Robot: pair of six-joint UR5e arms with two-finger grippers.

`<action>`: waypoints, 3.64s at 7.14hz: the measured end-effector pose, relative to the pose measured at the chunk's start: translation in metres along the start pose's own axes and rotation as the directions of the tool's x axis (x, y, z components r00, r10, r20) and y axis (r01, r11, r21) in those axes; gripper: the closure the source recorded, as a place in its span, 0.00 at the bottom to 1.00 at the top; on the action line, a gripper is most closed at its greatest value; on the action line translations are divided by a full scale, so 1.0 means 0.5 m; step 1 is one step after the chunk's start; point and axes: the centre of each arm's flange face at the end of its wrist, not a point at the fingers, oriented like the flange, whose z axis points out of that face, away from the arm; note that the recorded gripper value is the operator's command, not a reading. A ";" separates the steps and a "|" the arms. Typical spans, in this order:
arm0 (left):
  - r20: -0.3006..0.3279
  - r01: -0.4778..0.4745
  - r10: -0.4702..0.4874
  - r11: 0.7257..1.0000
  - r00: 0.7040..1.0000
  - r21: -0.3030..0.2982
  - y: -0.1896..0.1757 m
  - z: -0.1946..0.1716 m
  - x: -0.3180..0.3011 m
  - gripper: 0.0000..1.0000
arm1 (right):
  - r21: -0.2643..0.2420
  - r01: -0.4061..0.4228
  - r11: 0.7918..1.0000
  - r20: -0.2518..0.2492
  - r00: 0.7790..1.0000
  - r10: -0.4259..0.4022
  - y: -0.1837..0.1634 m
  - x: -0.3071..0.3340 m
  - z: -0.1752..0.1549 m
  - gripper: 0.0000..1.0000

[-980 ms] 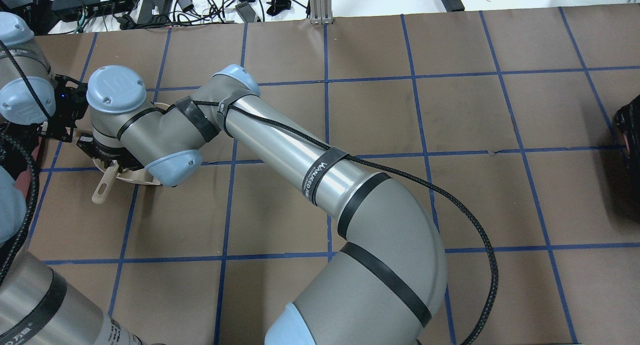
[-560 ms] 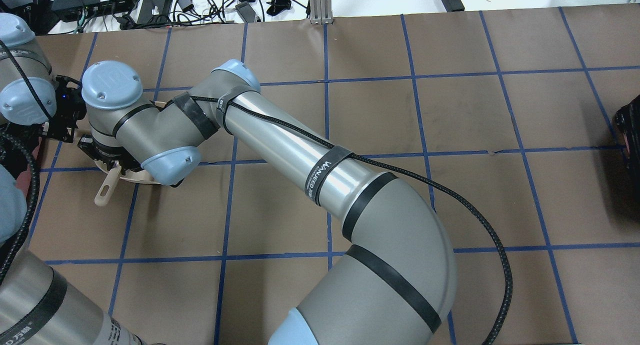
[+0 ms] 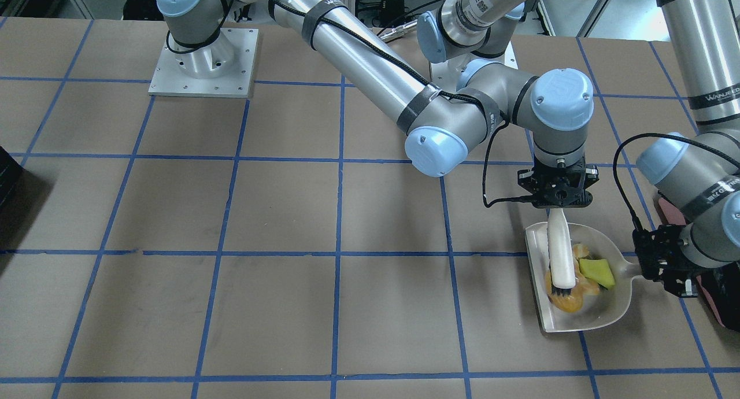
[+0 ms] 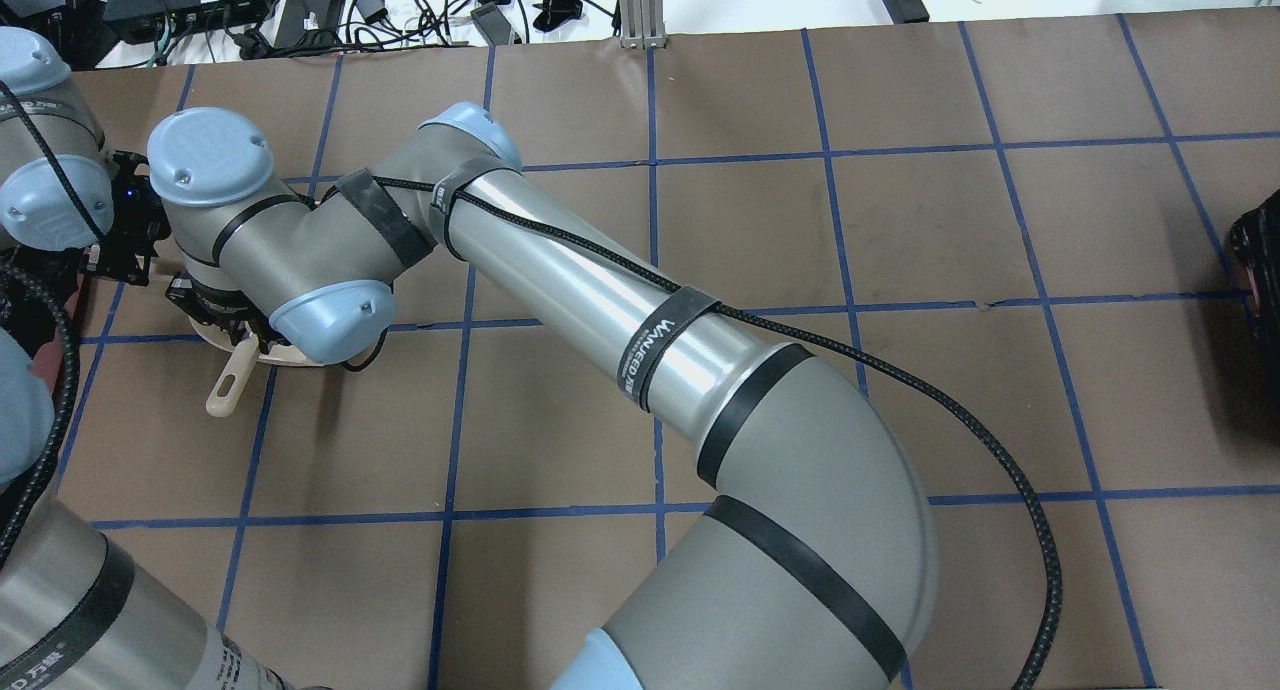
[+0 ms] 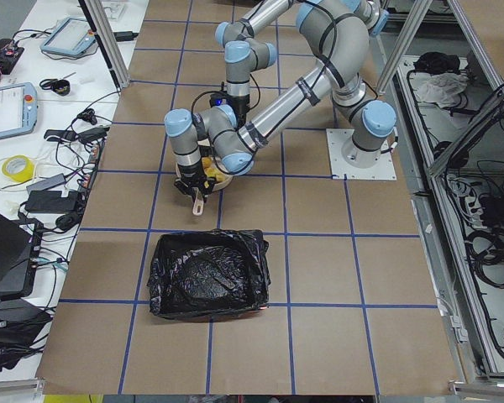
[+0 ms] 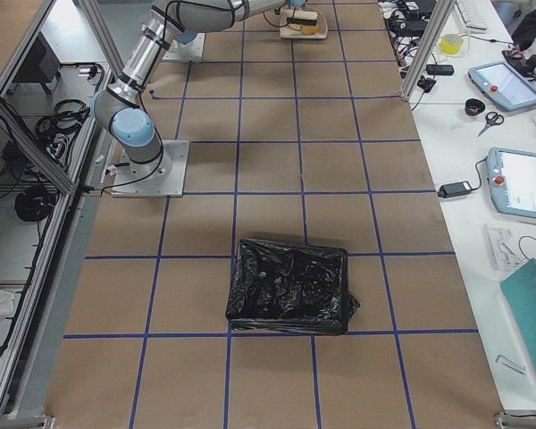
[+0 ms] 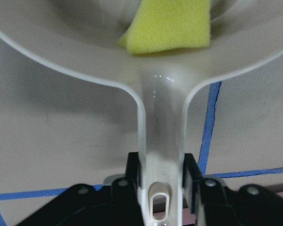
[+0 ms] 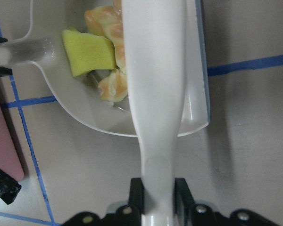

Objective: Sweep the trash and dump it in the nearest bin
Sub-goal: 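Sweep the sponge, bread and potato into the dustpan with the right gripper's brush, then lift the dustpan with the left gripper and tip it over the black bin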

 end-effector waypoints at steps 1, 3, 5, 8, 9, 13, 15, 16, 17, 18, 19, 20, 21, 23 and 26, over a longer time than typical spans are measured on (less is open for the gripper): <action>0.002 0.001 -0.001 1.000 1.000 0.002 0.000 -0.002 0.000 1.00 | -0.009 0.008 1.000 -0.040 0.999 -0.008 -0.003 0.009 -0.029 1.00; 0.032 0.006 -0.007 1.000 0.999 0.026 0.001 -0.024 0.000 1.00 | -0.034 0.029 0.999 -0.130 0.991 -0.033 -0.037 0.048 -0.125 1.00; 0.079 0.017 -0.022 0.998 0.997 0.059 0.009 -0.060 0.001 1.00 | -0.058 0.033 0.998 -0.183 0.982 -0.043 -0.108 0.110 -0.207 1.00; 0.130 0.117 -0.134 0.984 0.983 0.131 0.071 -0.125 0.027 1.00 | -0.101 0.073 0.992 -0.291 0.952 -0.100 -0.177 0.259 -0.246 1.00; 0.130 0.172 -0.194 0.971 0.972 0.168 0.121 -0.152 0.045 1.00 | -0.128 0.084 0.988 -0.313 0.942 -0.121 -0.178 0.327 -0.265 1.00; 0.090 0.396 -0.423 0.892 0.902 0.219 0.389 -0.224 0.151 1.00 | -0.119 0.148 0.982 -0.391 0.902 -0.183 -0.007 0.585 -0.347 1.00; 0.053 0.510 -0.531 0.833 0.846 0.215 0.544 -0.201 0.246 1.00 | -0.066 0.133 0.989 -0.392 0.908 -0.148 0.111 0.676 -0.343 1.00; 0.045 0.552 -0.571 0.809 0.820 0.200 0.617 -0.189 0.296 1.00 | -0.039 0.113 0.993 -0.389 0.914 -0.119 0.149 0.708 -0.325 1.00; 0.046 0.585 -0.599 0.793 0.799 0.173 0.687 -0.176 0.339 1.00 | -0.018 0.104 0.994 -0.384 0.917 -0.103 0.179 0.720 -0.300 1.00; 0.056 0.600 -0.611 0.788 0.790 0.141 0.739 -0.165 0.358 1.00 | -0.010 0.117 0.993 -0.381 0.918 -0.112 0.204 0.712 -0.276 1.00; 0.081 0.608 -0.616 0.787 0.783 0.109 0.778 -0.149 0.357 1.00 | -0.007 0.142 0.990 -0.379 0.916 -0.134 0.220 0.701 -0.255 1.00; 0.124 0.609 -0.613 0.790 0.780 0.072 0.805 -0.130 0.347 1.00 | -0.007 0.163 0.987 -0.382 0.911 -0.154 0.225 0.697 -0.243 1.00; 0.182 0.607 -0.601 0.794 0.778 0.025 0.822 -0.112 0.336 1.00 | -0.012 0.178 0.984 -0.389 0.906 -0.169 0.227 0.698 -0.234 1.00; 0.278 0.600 -0.569 0.799 0.774 -0.036 0.810 -0.085 0.315 1.00 | -0.031 0.191 0.981 -0.420 0.888 -0.187 0.233 0.720 -0.215 1.00; 0.386 0.453 -0.359 0.872 0.850 -0.186 0.763 -0.069 0.291 1.00 | -0.051 0.191 0.980 -0.435 0.879 -0.194 0.239 0.742 -0.188 1.00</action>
